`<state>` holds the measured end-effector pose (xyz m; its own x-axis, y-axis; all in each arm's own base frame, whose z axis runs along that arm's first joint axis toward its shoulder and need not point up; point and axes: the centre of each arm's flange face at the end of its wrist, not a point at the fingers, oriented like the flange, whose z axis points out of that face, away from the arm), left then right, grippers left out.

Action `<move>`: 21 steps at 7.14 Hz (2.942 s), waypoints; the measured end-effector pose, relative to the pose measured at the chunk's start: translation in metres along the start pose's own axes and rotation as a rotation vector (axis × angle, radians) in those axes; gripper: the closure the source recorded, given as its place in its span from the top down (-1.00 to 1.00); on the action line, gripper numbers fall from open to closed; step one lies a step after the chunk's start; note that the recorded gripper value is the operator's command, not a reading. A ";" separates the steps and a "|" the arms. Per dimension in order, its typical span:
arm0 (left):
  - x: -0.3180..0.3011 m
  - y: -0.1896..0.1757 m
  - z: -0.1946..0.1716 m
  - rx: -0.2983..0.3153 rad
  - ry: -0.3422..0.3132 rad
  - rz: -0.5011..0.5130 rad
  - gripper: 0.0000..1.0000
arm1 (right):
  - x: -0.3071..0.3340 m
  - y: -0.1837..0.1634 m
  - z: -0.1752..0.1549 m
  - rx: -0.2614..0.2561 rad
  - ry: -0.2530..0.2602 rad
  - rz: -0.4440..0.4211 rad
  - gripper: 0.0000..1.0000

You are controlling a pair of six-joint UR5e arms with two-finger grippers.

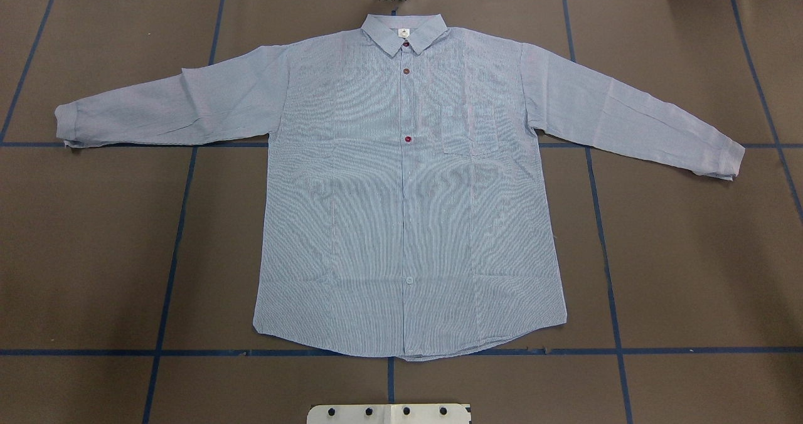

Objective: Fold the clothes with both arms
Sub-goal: 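Move the right gripper toward the cuff of the sleeve nearest it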

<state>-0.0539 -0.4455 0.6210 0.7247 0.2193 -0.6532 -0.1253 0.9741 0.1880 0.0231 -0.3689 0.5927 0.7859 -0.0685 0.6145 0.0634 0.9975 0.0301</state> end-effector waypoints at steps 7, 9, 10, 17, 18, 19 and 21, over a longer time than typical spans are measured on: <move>0.011 -0.004 -0.014 0.202 -0.029 0.185 1.00 | -0.036 -0.046 -0.037 0.097 -0.011 -0.076 1.00; 0.013 -0.008 -0.018 0.236 -0.040 0.215 1.00 | -0.054 -0.072 -0.057 0.151 -0.013 -0.111 1.00; 0.017 -0.015 -0.026 0.264 -0.058 0.230 1.00 | -0.060 -0.080 -0.064 0.170 -0.015 -0.113 1.00; 0.037 -0.082 -0.060 0.528 -0.101 0.428 1.00 | -0.033 -0.101 0.038 0.343 -0.107 -0.090 1.00; 0.038 -0.083 -0.060 0.529 -0.100 0.430 1.00 | -0.049 -0.102 0.069 0.381 -0.157 -0.022 1.00; 0.038 -0.083 -0.060 0.530 -0.100 0.431 1.00 | -0.075 -0.101 0.096 0.421 -0.181 0.046 0.95; 0.038 -0.083 -0.060 0.530 -0.101 0.431 1.00 | -0.099 -0.094 0.130 0.462 -0.167 0.112 0.72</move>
<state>-0.0569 -0.5146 0.5366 0.7471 0.5499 -0.3734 -0.0866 0.6375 0.7655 -0.1404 -0.4538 0.6315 0.6610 0.0050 0.7504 -0.3239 0.9039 0.2792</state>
